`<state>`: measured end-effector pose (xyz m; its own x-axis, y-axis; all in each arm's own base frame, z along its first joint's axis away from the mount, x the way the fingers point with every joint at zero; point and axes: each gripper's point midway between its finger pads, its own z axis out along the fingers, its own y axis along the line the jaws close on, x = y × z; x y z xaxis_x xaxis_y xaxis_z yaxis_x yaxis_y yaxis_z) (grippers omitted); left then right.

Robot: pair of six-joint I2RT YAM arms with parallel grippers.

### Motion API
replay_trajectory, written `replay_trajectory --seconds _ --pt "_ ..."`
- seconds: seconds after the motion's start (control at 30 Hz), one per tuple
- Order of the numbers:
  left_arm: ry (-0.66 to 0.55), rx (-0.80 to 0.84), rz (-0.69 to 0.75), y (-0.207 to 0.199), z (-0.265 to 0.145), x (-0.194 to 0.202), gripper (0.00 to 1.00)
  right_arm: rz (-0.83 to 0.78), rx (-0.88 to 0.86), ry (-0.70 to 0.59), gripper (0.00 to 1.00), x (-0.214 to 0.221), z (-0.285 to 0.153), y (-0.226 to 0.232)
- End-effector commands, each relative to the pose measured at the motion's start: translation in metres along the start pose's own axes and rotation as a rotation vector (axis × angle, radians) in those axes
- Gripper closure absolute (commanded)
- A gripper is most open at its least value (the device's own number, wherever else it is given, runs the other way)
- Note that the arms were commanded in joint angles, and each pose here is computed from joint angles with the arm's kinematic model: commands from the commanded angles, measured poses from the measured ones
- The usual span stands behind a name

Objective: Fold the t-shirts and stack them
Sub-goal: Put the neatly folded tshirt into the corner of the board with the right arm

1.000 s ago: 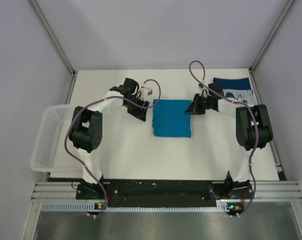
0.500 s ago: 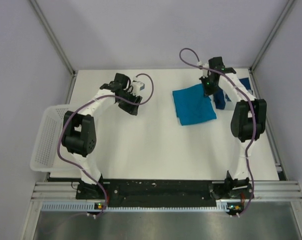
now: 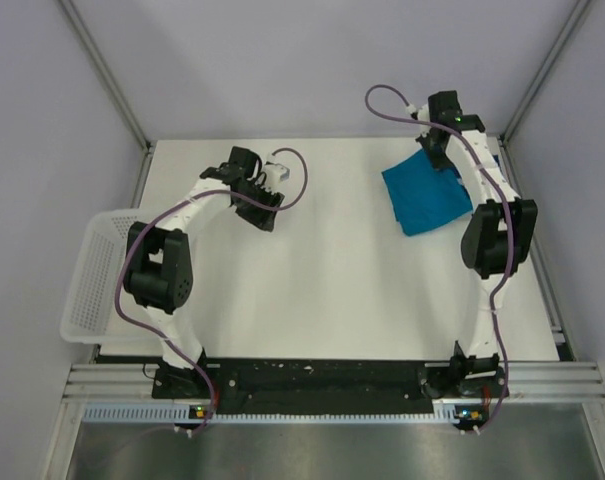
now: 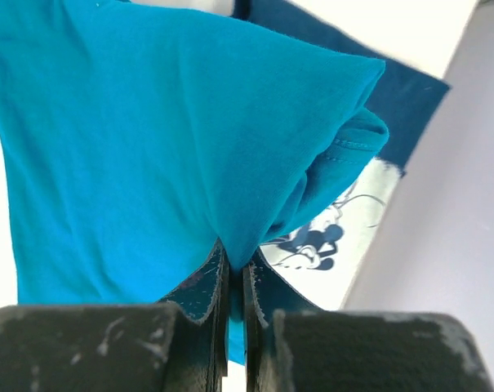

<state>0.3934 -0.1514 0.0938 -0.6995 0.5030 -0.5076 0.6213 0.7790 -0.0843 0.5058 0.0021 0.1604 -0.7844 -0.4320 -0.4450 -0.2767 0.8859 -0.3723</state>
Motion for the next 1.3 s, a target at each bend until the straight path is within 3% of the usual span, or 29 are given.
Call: replay_trajectory --seconds 0.0,0.7,1.03,1.27 --pt "-0.044 -0.026 0.029 0.003 -0.015 -0.011 0.43 -0.020 0.148 -0.048 1.00 -0.020 -0.020 -0.048" --pt "-0.047 -0.041 0.036 0.005 -0.016 -0.012 0.43 -0.055 0.238 -0.127 1.00 -0.030 -0.068 -0.099" --pt "-0.038 -0.053 0.042 0.008 -0.016 -0.009 0.43 -0.038 0.242 -0.147 1.00 -0.031 -0.069 -0.113" --pt "-0.024 -0.052 0.038 0.009 -0.011 -0.007 0.43 -0.013 0.199 -0.099 1.00 -0.007 -0.034 -0.130"
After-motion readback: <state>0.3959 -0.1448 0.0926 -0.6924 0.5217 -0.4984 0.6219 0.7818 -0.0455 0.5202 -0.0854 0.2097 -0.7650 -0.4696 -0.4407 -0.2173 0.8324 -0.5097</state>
